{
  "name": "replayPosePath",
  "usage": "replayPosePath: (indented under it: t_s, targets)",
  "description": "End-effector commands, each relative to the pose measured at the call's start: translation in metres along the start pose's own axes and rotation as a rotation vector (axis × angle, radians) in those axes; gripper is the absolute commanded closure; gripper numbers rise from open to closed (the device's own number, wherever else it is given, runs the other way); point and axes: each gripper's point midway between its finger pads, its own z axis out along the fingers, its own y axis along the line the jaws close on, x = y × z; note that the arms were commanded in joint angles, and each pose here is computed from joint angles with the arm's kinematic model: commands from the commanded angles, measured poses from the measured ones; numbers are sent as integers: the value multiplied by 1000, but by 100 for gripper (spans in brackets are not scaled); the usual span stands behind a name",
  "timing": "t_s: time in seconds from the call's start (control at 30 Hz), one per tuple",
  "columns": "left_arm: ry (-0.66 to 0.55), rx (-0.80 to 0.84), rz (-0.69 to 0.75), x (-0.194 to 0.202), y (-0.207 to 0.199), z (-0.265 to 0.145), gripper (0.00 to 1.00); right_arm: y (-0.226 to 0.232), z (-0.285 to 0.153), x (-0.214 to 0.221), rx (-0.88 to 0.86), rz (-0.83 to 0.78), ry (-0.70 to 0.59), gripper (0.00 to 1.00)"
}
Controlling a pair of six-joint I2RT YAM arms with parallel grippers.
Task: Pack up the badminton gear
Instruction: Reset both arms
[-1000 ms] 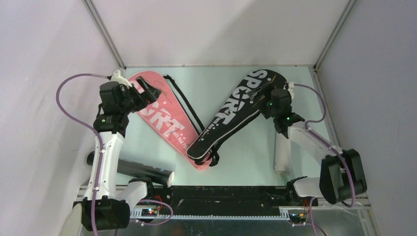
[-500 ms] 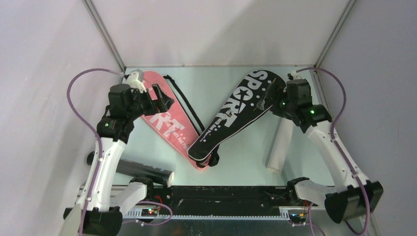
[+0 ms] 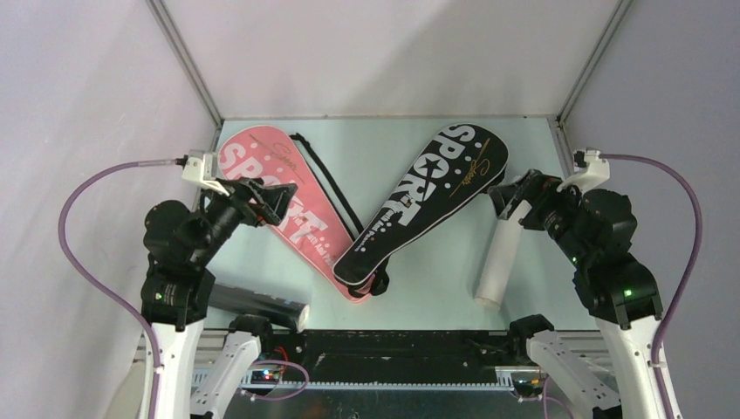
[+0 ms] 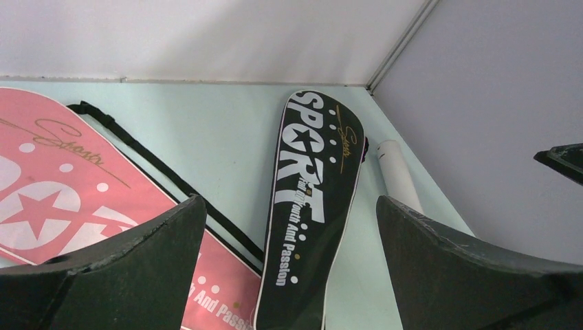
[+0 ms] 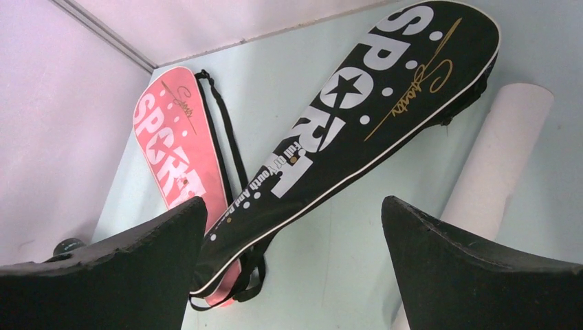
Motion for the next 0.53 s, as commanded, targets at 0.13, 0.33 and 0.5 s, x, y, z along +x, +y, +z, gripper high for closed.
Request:
replayPosePath:
  t_s: [0.13, 0.33, 0.5]
  targets:
    - [-3, 14, -6, 1, -2, 0, 0, -1, -13, 9, -19, 91, -39, 1]
    - [-21, 2, 9, -3, -3, -5, 0, -3, -17, 14, -15, 116, -36, 1]
    - [-21, -1, 9, -4, -3, -7, 0, -5, -19, 16, -10, 126, -45, 1]
